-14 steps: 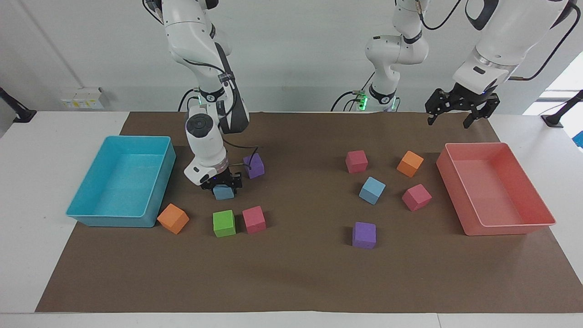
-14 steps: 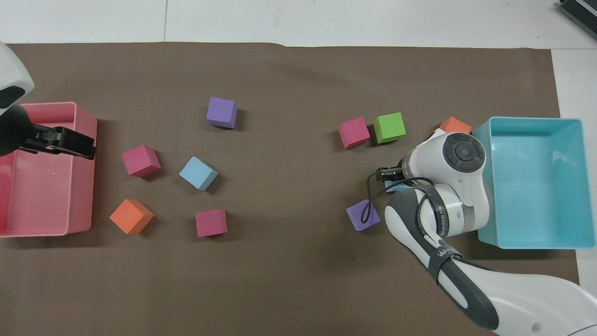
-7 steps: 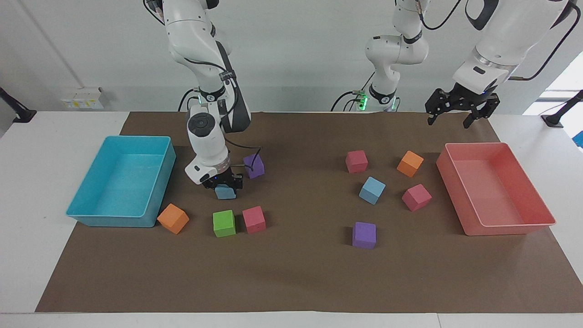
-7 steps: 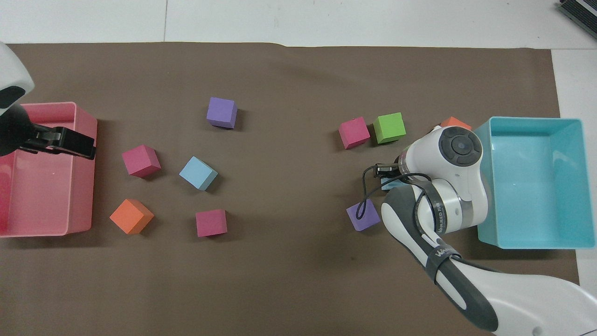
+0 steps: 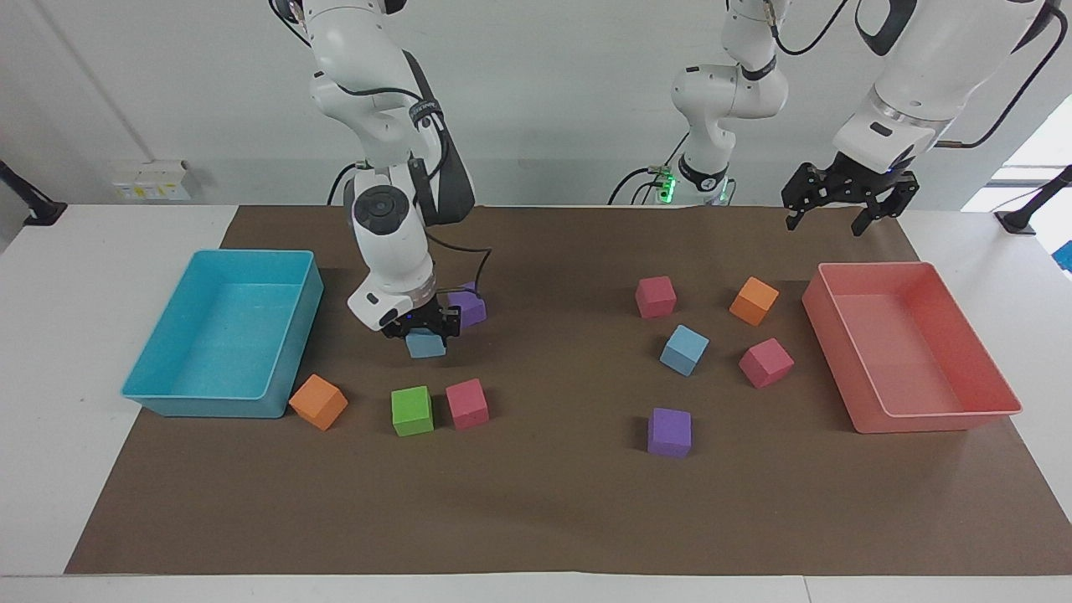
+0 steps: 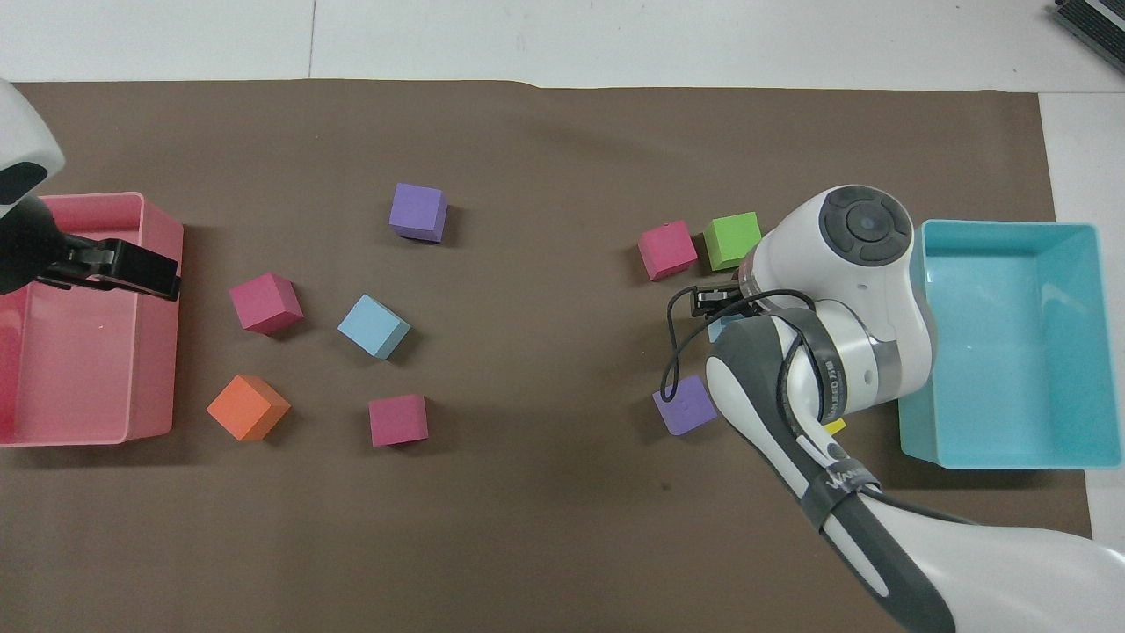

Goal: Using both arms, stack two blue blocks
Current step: 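Carry the blue cube with the right gripper toward the table center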

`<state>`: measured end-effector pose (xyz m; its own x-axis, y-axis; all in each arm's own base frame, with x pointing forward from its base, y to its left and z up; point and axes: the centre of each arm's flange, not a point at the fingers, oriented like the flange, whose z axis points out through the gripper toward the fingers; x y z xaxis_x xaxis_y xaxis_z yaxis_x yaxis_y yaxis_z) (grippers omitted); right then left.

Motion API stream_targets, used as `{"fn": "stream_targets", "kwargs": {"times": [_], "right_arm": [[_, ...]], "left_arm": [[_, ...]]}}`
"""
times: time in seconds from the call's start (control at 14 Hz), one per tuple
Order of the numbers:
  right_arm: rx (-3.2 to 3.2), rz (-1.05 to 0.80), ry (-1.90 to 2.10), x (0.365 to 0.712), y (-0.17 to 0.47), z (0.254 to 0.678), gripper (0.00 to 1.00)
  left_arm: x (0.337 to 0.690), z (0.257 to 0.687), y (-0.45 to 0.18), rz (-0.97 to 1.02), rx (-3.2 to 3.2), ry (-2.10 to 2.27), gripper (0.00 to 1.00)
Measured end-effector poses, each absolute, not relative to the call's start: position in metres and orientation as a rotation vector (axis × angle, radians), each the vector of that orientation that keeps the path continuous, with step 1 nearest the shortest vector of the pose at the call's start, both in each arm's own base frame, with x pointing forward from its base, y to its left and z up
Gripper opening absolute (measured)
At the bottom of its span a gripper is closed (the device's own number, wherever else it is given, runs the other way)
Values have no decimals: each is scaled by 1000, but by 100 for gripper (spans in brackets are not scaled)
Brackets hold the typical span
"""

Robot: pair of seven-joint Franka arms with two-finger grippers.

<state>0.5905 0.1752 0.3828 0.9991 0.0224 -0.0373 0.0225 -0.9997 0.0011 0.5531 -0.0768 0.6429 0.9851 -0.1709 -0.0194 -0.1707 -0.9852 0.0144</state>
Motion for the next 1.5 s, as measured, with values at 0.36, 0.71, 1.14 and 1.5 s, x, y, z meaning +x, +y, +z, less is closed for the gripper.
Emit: {"fn": "stream_targets", "kwargs": {"times": [0.36,0.71,1.14,1.5], "right_arm": [[3135,-74,111,598,231,413,62],[3123,-87,83,599,321,388,62],[3130,-52,79,587,386,364,62],[3142,-24,85,577,417,345,62]], "left_arm": [[553,643,-77,-32,3117,-268,100],[553,643,-77,-32,3117,-268,100],[553,643,-77,-32,3117,-268,100],[553,643,-77,-32,3117,-268,100]]}}
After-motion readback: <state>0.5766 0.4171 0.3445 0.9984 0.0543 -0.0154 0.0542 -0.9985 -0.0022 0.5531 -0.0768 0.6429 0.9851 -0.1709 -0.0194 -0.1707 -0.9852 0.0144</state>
